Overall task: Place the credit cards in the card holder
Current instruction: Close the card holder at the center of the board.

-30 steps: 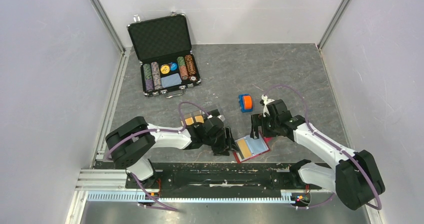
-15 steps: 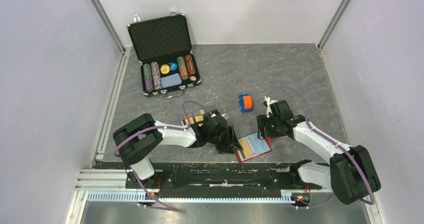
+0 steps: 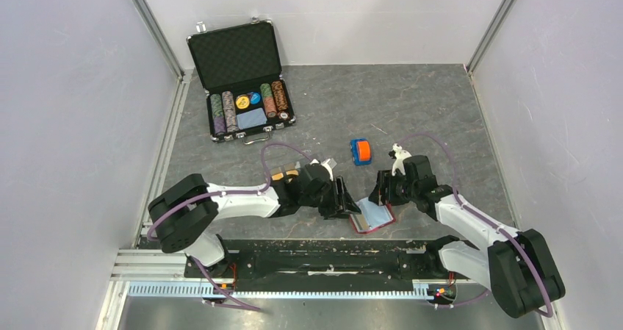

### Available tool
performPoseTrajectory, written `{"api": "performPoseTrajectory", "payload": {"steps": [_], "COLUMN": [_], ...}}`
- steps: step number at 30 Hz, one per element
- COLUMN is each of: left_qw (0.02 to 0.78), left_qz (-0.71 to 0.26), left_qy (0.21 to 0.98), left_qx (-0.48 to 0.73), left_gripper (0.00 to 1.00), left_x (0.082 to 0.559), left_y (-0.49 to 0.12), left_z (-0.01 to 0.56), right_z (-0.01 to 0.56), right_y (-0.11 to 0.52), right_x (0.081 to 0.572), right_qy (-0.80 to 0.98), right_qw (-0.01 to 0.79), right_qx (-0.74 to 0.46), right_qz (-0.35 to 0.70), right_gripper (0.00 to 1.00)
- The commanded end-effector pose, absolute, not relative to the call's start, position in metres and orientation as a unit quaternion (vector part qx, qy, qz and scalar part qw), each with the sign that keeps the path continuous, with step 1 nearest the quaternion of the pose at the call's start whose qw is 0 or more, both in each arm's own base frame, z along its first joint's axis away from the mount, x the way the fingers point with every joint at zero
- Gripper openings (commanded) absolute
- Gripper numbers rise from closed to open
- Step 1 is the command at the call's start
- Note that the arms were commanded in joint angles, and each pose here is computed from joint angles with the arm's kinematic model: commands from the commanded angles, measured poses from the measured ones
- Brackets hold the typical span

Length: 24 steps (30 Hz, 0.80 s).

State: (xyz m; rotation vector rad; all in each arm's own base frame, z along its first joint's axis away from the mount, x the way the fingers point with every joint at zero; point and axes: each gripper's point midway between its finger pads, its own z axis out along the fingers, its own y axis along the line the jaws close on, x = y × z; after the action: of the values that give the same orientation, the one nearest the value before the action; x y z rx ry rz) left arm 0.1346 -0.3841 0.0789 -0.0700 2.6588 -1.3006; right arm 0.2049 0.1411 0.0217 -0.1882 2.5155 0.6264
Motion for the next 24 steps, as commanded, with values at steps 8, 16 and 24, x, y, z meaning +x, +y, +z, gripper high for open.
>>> {"api": "performPoseTrajectory", "payload": {"steps": [8,16,24], "left_qw": [0.093,0.087,0.081], "left_qz": [-0.492,-0.474,-0.438], "left_qy": [0.865,0.876,0.895], "left_qx": [0.017,0.016,0.021], "left_gripper": [0.57,0.56,0.56], "left_x": [0.139,0.139,0.134], "left_y": [-0.414,-0.413,-0.399], "left_z": [0.095,0.085,0.075], "right_z": [-0.008,-0.005,0.014], "right_y": [0.164,0.183,0.18], "right_x": [0.122,0.107,0.135], "right_qy": [0.933,0.91,0.917], "right_qw": [0.119,0.121,0.175], "right_qx": [-0.017,0.023,0.008], "right_qz": [0.34,0.396,0.357], "right_gripper": [0.6,0.55,0.62]}}
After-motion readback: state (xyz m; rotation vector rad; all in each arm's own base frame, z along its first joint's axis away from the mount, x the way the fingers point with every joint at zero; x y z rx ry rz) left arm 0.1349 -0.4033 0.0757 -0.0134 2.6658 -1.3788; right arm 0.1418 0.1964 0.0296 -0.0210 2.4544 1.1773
